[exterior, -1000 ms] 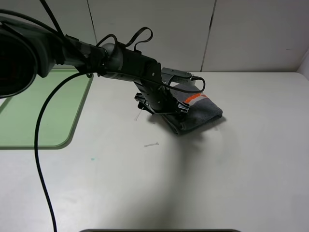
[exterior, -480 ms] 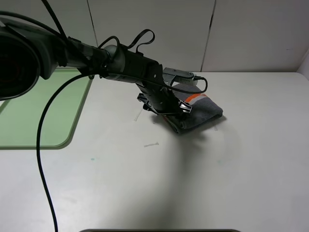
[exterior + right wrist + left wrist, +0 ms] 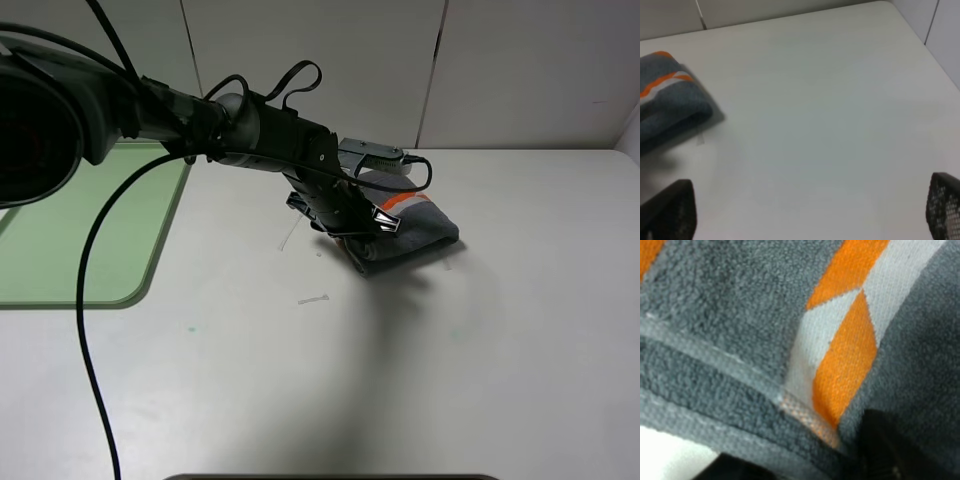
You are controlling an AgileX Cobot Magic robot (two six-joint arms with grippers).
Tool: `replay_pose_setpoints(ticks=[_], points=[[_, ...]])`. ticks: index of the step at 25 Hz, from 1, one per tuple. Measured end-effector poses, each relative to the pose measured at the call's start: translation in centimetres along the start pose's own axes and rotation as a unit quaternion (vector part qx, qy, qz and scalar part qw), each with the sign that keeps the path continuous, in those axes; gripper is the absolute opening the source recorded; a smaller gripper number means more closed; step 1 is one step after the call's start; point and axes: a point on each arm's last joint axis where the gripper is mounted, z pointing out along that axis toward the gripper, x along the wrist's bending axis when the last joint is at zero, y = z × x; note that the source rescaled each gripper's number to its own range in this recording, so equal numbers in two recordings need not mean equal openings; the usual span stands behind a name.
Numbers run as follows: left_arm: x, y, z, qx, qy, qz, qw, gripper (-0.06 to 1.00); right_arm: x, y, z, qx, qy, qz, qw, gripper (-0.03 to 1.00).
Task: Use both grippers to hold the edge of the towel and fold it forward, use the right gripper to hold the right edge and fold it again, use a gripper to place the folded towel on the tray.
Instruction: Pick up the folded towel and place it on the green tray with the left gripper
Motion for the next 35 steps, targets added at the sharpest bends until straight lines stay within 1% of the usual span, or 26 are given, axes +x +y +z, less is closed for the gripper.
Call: replay_pose_setpoints(ticks=[5,9,14,16,24,30,35], points=[[0.0,0.1,0.0,-0.002,0.0,0.0,1.0,0.23,0.0,0.0,0.0,0.0,0.0,0.0,1.0,1.0],[0.0,0.1,0.0,-0.002,0.0,0.0,1.0,0.16,0.0,0.0,0.0,0.0,0.0,0.0,1.0,1.0],[0.0,-0.2,0.0,0.013,0.002,0.0,1.0,0.15,0.0,0.0,0.0,0.0,0.0,0.0,1.0,1.0],[0.0,-0.3,-0.1,0.024,0.004,0.0,1.0,0.13,0.0,0.0,0.0,0.0,0.0,0.0,1.0,1.0],[0.1,-1.0,-0.6,0.078,0.012,0.011,0.997,0.13,0.0,0.0,0.0,0.0,0.0,0.0,1.0,1.0],[0.2,-1.7,-1.4,0.135,0.021,0.013,0.991,0.13,0.0,0.0,0.0,0.0,0.001,0.001,1.0,1.0],[0.3,-2.4,-1.9,0.181,0.028,0.014,0.983,0.12,0.0,0.0,0.0,0.0,0.001,0.001,1.0,1.0]])
